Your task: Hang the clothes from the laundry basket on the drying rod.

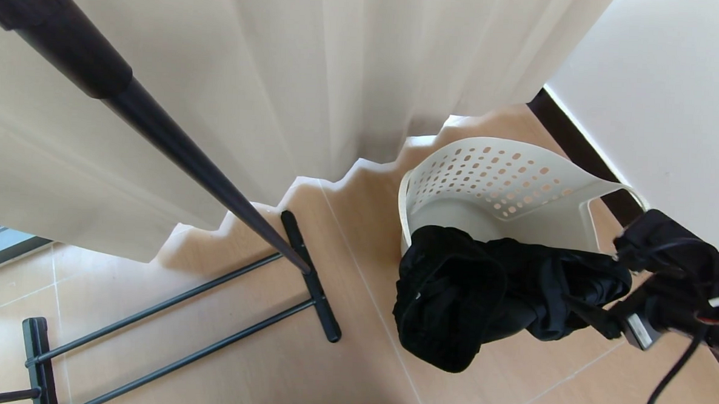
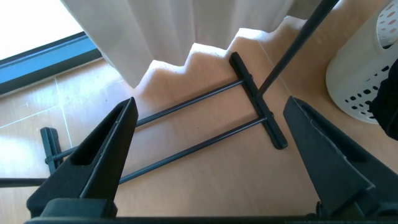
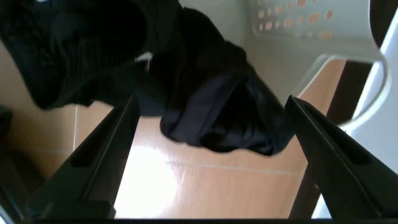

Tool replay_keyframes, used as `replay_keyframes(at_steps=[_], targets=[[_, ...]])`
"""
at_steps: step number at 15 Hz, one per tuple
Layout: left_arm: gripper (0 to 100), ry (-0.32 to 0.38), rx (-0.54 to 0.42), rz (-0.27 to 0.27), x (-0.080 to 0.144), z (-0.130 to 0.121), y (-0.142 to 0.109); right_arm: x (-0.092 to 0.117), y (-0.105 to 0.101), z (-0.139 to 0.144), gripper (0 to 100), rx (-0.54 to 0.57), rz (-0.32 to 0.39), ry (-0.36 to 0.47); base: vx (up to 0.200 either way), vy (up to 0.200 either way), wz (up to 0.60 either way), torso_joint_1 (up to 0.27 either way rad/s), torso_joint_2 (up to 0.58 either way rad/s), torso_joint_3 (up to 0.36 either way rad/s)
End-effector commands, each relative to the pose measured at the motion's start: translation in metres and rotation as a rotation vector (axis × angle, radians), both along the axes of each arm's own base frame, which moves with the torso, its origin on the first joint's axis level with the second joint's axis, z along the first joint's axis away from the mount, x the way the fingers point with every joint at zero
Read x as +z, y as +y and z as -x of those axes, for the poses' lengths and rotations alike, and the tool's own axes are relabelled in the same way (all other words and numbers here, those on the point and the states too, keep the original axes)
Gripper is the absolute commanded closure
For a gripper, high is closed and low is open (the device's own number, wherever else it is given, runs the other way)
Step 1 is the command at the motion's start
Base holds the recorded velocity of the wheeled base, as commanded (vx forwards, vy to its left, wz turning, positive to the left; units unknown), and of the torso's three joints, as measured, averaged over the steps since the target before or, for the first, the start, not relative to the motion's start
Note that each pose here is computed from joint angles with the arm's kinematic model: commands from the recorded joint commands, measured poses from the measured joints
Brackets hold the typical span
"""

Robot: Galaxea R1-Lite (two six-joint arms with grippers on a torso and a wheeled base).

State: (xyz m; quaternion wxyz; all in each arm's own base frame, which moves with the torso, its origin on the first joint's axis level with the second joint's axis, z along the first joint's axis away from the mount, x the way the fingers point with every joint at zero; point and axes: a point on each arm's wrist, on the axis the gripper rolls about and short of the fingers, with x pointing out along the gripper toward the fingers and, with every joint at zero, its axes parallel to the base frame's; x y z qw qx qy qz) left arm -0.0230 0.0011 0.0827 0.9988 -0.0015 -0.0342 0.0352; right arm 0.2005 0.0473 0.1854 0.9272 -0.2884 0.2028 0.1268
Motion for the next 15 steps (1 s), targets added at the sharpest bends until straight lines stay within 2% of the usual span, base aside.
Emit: replay_keyframes(at_steps=[1, 4, 5, 9, 15], targets=[[0, 0.001, 0.000, 0.000, 0.000, 0.000, 0.000, -0.005, 0.018, -0.047, 0, 0.028, 0.019, 0.038, 0.000, 0.000, 0.00, 0.000, 0.00, 0.000], [0, -0.001, 0.000, 0.000, 0.000, 0.000, 0.000, -0.011, 0.024, -0.070, 0, 0.028, 0.024, 0.058, 0.000, 0.000, 0.00, 0.000, 0.00, 0.000], [0, 0.001, 0.000, 0.000, 0.000, 0.000, 0.000, -0.019, 0.028, -0.077, 0, 0.035, 0.030, 0.078, 0.000, 0.000, 0.00, 0.000, 0.00, 0.000], [0, -0.001, 0.000, 0.000, 0.000, 0.000, 0.000, -0.034, 0.047, -0.090, 0, 0.083, 0.033, 0.077, 0.000, 0.000, 0.00, 0.000, 0.00, 0.000], [0, 0.001, 0.000, 0.000, 0.000, 0.000, 0.000, -0.045, 0.051, -0.102, 0, 0.082, 0.041, 0.104, 0.000, 0.000, 0.00, 0.000, 0.00, 0.000]])
